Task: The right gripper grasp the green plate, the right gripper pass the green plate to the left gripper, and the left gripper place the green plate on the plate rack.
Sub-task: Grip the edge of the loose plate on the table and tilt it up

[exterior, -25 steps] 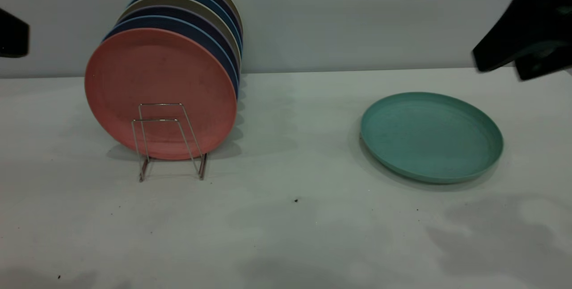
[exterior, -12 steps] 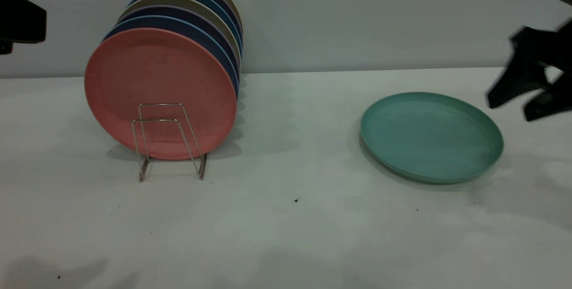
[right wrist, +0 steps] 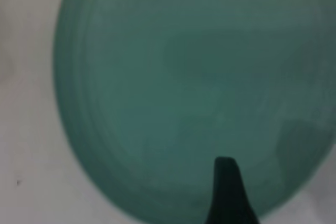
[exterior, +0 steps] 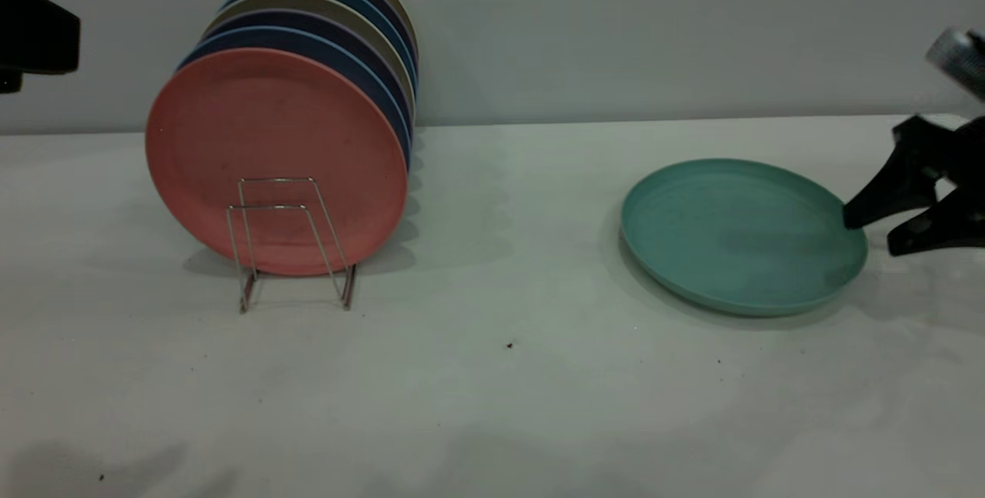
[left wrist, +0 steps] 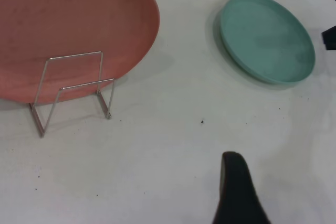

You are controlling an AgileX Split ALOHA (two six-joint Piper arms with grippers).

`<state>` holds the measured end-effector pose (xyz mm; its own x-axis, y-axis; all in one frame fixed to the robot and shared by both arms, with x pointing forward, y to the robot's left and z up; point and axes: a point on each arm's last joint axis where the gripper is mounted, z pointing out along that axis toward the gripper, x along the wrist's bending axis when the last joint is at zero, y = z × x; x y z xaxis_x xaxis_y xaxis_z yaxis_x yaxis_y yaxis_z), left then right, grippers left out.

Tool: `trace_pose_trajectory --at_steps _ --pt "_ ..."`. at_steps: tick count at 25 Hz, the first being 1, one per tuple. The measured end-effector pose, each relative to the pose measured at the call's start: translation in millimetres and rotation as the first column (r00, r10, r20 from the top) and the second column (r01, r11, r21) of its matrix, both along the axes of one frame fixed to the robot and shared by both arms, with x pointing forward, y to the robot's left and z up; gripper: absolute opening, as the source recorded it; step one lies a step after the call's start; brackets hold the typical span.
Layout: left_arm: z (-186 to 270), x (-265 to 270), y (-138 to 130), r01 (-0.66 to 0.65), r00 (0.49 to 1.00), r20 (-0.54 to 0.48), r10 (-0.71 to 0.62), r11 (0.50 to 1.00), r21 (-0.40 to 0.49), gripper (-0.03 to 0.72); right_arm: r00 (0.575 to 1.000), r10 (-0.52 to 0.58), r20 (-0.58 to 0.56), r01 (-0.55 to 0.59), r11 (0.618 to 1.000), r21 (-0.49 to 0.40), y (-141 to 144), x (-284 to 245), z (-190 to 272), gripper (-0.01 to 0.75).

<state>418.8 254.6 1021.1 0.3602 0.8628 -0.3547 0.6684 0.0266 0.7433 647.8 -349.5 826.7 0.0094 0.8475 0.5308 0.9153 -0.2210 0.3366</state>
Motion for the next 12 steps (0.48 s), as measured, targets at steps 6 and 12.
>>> trace_pose_trajectory --at_steps 6,12 --pt "0 -1 -1 0.013 1.000 -0.007 -0.013 1.000 -0.006 0.485 1.000 -0.002 0.010 0.002 1.000 -0.006 -3 12 -11 0.519" --pt "0 -1 -2 0.018 1.000 -0.010 -0.019 1.000 -0.009 0.485 0.999 -0.029 0.014 0.029 0.999 -0.033 -7 15 -16 0.519"
